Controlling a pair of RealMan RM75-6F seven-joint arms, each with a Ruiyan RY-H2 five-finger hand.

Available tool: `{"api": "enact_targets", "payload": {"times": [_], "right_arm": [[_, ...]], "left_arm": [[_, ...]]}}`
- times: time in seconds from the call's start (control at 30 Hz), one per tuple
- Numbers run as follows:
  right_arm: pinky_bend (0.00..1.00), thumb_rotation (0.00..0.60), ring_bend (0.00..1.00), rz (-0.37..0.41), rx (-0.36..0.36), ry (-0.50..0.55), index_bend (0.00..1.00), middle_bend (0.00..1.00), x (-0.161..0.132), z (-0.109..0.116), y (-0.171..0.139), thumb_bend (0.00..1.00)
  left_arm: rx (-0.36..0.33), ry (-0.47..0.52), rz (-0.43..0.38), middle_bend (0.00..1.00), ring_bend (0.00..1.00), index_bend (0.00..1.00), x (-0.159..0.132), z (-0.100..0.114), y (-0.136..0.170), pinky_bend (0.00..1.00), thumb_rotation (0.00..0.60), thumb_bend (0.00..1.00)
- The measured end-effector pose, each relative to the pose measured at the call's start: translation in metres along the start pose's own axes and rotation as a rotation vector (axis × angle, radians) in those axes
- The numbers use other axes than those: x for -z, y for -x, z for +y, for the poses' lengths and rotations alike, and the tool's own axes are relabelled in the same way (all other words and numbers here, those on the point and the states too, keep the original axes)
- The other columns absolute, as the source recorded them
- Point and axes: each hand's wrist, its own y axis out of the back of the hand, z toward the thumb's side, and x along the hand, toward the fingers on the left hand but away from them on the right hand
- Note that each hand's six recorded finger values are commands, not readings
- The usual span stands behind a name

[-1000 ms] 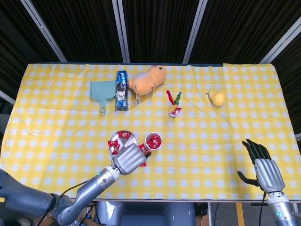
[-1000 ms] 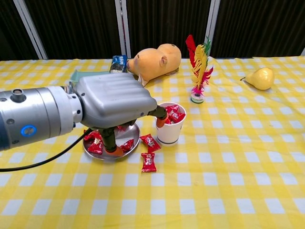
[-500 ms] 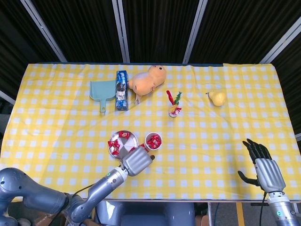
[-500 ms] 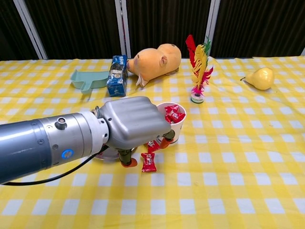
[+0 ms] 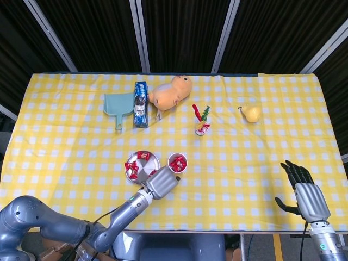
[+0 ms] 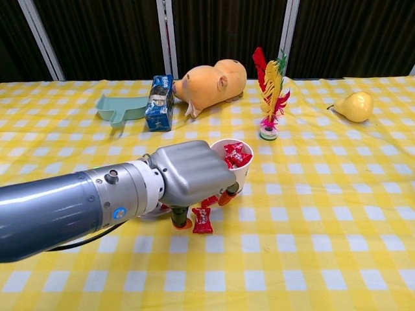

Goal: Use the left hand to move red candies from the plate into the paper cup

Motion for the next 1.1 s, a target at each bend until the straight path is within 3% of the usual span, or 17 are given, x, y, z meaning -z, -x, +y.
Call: {"api": "enact_targets", "payload": {"times": [0.43,0.77,0.97,1.1], "right_arm": [[0.0,0.6,0.0,0.0,0.001,0.003,0.0,0.0,0.0,0.001,0.0,0.34],[0.0,0.6,0.0,-0.002,0.0,0.001,0.0,0.0,0.0,0.0,0.0,0.34],[0.0,0.6,0.0,-0.002,-0.001,0.002,0.0,0.0,0.0,0.0,0.0,0.34],[0.0,0.6,0.0,-0.002,0.001,0.003,0.0,0.0,-0.001,0.001,0.0,0.34]], "left_arm": [[0.029,0.01,0.026,1.0,1.0,0.54,0.001,-0.011,-0.006,1.0,0.6,0.35],[0.025,0.03,0.033,1.0,1.0,0.57,0.006,-0.01,0.001,1.0,0.6,0.39],[-0.015,0.055,0.01,1.0,1.0,0.56,0.002,0.005,0.008,1.0,0.6,0.39],[-0.077,0.075,-0.01,1.0,1.0,0.56,0.0,0.027,0.016,1.0,0.6,0.39]]}}
